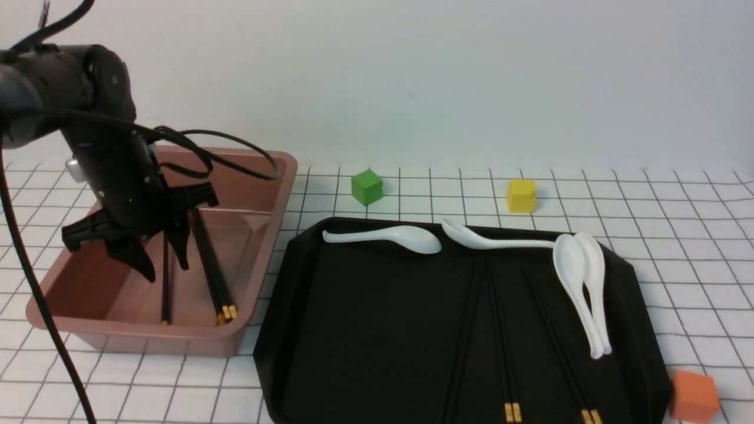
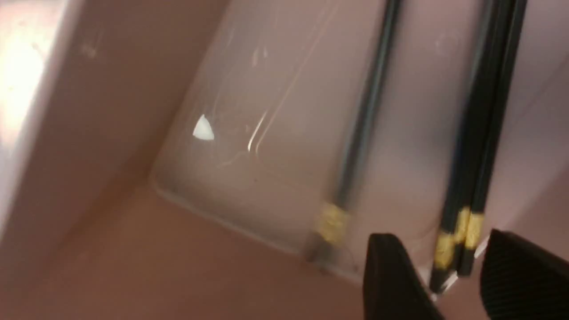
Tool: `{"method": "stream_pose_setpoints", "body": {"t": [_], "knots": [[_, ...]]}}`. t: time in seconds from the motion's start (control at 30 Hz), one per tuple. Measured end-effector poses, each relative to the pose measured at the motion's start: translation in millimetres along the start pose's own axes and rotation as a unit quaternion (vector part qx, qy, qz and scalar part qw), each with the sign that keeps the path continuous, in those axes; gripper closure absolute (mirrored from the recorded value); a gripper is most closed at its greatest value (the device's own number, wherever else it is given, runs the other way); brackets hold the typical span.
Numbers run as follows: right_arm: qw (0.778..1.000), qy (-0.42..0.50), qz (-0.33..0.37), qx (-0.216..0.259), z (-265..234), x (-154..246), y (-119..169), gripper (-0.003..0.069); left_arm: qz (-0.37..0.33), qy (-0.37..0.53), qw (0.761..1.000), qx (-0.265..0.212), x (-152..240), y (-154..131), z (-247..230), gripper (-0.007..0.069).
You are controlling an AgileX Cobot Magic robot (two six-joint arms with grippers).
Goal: On white black tablecloth take chopsticks from black tray and put them in box.
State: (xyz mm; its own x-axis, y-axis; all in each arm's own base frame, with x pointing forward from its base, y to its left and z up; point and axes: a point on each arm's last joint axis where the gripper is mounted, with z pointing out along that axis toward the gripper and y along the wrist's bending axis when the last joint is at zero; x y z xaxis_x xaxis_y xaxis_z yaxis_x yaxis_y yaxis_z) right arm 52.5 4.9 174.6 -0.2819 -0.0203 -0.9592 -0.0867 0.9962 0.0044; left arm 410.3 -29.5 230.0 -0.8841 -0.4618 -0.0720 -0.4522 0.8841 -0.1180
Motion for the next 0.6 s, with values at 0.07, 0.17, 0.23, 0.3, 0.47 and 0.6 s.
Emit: {"method": "stream_pose_setpoints", "body": {"t": [0.07, 0.17, 0.23, 0.3, 0.47, 0.6], "knots": [[1.0, 0.0, 0.0, 0.0, 0.0, 0.0, 0.0, 0.0419, 0.017, -0.016, 1.0, 0.009, 0.7, -1.1, -20.6, 0.0321], [1.0, 0.0, 0.0, 0.0, 0.0, 0.0, 0.0, 0.0419, 0.059, -0.073, 0.995, 0.037, 11.1, 1.4, -72.9, 0.0412], [1.0, 0.0, 0.0, 0.0, 0.0, 0.0, 0.0, 0.0419, 0.076, -0.109, 0.99, 0.053, 25.2, 7.3, -107.2, 0.0483], [1.0, 0.0, 0.0, 0.0, 0.0, 0.0, 0.0, 0.0419, 0.09, -0.139, 0.984, 0.067, 45.4, 17.1, -137.4, 0.0576], [1.0, 0.0, 0.0, 0.0, 0.0, 0.0, 0.0, 0.0419, 0.132, -0.22, 0.962, 0.099, 115.3, 55.5, -174.3, 0.0638], [1.0, 0.0, 0.0, 0.0, 0.0, 0.0, 0.0, 0.0419, 0.153, -0.308, 0.927, 0.152, 176.6, 89.4, -158.5, 0.0638]]}}
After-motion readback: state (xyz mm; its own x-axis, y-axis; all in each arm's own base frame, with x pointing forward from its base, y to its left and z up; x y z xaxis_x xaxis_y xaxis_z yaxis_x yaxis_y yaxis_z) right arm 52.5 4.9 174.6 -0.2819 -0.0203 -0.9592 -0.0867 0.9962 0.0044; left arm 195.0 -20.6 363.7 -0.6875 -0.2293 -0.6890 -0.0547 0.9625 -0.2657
